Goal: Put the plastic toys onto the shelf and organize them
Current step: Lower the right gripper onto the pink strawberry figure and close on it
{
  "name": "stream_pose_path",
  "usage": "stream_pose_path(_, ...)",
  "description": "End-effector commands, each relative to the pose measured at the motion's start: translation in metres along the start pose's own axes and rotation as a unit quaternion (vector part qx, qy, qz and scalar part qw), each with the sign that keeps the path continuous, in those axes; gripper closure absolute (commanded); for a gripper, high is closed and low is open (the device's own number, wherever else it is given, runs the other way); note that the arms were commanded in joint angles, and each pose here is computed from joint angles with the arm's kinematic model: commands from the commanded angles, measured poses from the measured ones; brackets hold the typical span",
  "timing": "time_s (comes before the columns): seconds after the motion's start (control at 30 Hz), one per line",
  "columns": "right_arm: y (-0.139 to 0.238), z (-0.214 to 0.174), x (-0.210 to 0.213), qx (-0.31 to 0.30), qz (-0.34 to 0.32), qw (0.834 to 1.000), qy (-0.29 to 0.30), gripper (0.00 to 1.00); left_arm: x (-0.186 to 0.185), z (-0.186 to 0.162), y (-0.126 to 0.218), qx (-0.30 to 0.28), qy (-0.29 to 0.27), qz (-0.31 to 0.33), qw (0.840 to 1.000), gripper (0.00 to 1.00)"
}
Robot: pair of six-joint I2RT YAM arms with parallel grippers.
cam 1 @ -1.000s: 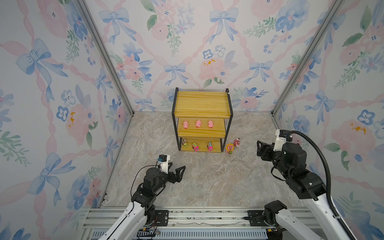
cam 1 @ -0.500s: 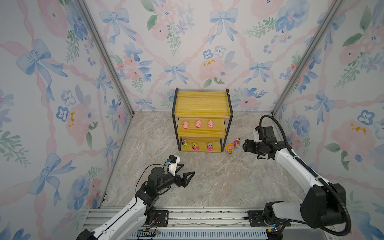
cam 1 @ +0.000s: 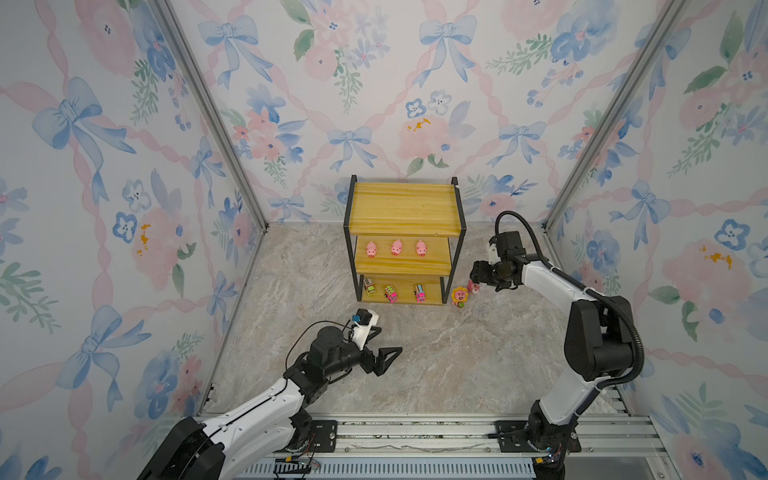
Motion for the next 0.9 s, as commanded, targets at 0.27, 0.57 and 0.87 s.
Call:
stream_pose_path(0.27, -0.020, 0.000, 0.006, -0.009, 0.018, 0.999, 0.034, 0.30, -0.005, 0.014, 0.001, -0.025, -0.021, -0.007, 0.999, 0.02)
stream_pose_path(0.57, -0.033, -0.004, 0.004, 0.008, 0.014, 0.999, 0.033, 0.34, -0.005, 0.013, 0.002, -0.026, -0.020, -0.004, 0.999, 0.02)
stream_pose_path(0.87, -0.046, -0.008, 0.004, 0.022, 0.010, 0.999, 0.035, 0.36, -0.003, 0.010, 0.001, -0.022, -0.015, -0.001, 1.000, 0.02)
Point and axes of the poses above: each gripper's point midway between its finger pads, its own y axis back along the fingers, its own x axis along the line the jaws close on, z = x × y, the point moved 3 cm from there along y, back along the fingers, and after that the axes turned 5 degrees about -y, right-handed, at the moved point
